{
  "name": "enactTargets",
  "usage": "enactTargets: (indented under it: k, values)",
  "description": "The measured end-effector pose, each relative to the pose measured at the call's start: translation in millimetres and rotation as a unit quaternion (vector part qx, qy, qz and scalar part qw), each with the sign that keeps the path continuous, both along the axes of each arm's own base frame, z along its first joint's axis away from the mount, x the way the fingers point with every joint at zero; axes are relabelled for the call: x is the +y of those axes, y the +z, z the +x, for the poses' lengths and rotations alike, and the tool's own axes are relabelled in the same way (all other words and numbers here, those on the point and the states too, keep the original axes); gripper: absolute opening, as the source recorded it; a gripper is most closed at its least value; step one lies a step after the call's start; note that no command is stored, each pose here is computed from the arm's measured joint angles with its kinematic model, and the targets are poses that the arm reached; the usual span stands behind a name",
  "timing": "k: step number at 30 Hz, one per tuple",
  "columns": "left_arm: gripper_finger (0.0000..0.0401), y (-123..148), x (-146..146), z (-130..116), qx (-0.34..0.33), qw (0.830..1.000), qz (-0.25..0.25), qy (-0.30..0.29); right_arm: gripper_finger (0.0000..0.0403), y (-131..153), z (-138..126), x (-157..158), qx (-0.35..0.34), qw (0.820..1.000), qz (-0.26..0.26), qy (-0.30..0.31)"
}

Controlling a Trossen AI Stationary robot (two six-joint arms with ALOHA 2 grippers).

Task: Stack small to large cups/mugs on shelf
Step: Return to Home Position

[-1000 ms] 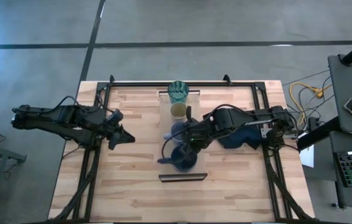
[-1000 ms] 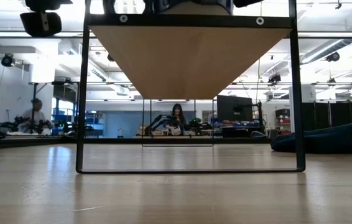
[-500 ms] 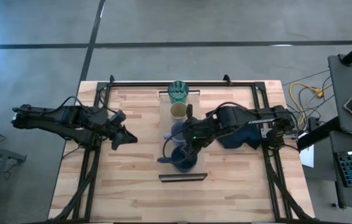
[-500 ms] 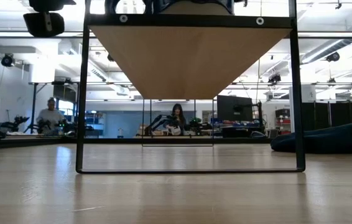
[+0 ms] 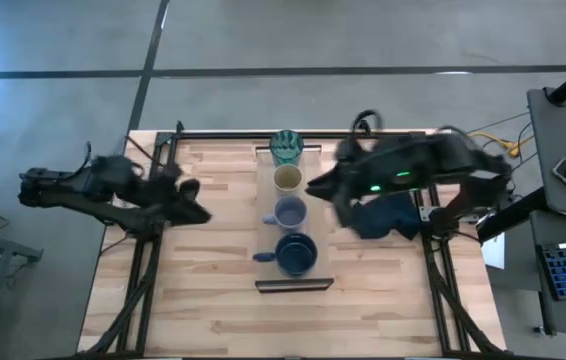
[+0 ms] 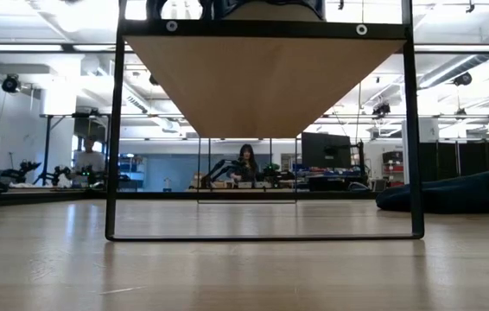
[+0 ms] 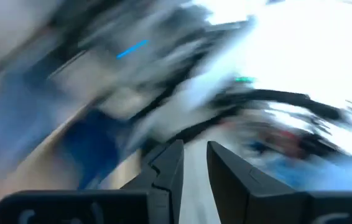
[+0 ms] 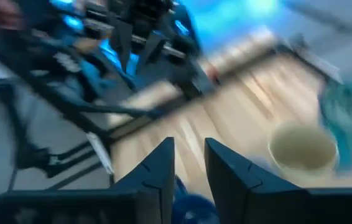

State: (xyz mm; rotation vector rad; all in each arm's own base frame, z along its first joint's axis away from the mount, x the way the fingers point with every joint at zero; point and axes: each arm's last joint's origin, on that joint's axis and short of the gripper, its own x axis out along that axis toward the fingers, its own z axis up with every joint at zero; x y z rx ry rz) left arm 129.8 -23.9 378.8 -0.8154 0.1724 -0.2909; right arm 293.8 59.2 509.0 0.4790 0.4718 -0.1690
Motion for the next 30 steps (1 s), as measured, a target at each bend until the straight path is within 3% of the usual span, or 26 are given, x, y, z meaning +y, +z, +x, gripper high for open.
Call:
enactTargets:
  k: [2,4,6,11,14,16,19,21,27,30]
  values:
    - [0.0057,20.9,-6.6,-5.4,-0.16,0.983,0.055,-0.071,0.0079,16.7,-16.2,6.6,-0.05,0.997,-0.035,0.046]
    - [0.0057,34.5,-10.6,-14.7,-0.291,0.944,0.092,-0.124,0.0077,30.2,-31.7,13.5,-0.094,0.99,-0.062,0.08]
    - [0.0057,37.6,-11.1,-17.4,-0.354,0.918,0.124,-0.126,0.0075,37.2,-41.5,18.3,-0.119,0.985,-0.069,0.103]
    - [0.0057,-6.1,-14.9,-6.1,-0.333,0.923,0.146,-0.122,0.0072,14.4,-44.9,32.9,-0.08,0.985,-0.087,0.129]
    - [0.0057,-26.0,-14.4,0.0,-0.368,0.908,0.158,-0.123,0.0074,-17.2,-30.4,36.1,-0.052,0.986,-0.086,0.129]
    - [0.0057,-43.1,-10.6,4.4,-0.36,0.905,0.18,-0.137,0.0077,-32.5,-23.0,30.4,-0.078,0.984,-0.087,0.133]
    - [0.0057,-53.7,-4.8,3.1,-0.376,0.89,0.21,-0.147,0.0081,-44.4,-20.9,17.8,-0.173,0.963,-0.088,0.188]
    - [0.0057,-62.4,1.4,1.1,-0.357,0.897,0.224,-0.133,0.0082,-55.8,-24.9,4.5,-0.201,0.954,-0.086,0.205]
    - [0.0057,-74.3,15.7,-25.9,-0.287,0.928,0.223,-0.079,0.0075,-85.4,-51.4,-32.3,-0.188,0.966,-0.099,0.146]
    - [0.0057,-79.5,20.7,-42.4,-0.239,0.948,0.211,0.007,0.0073,-97.3,-70.8,-43.3,-0.177,0.975,-0.096,0.098]
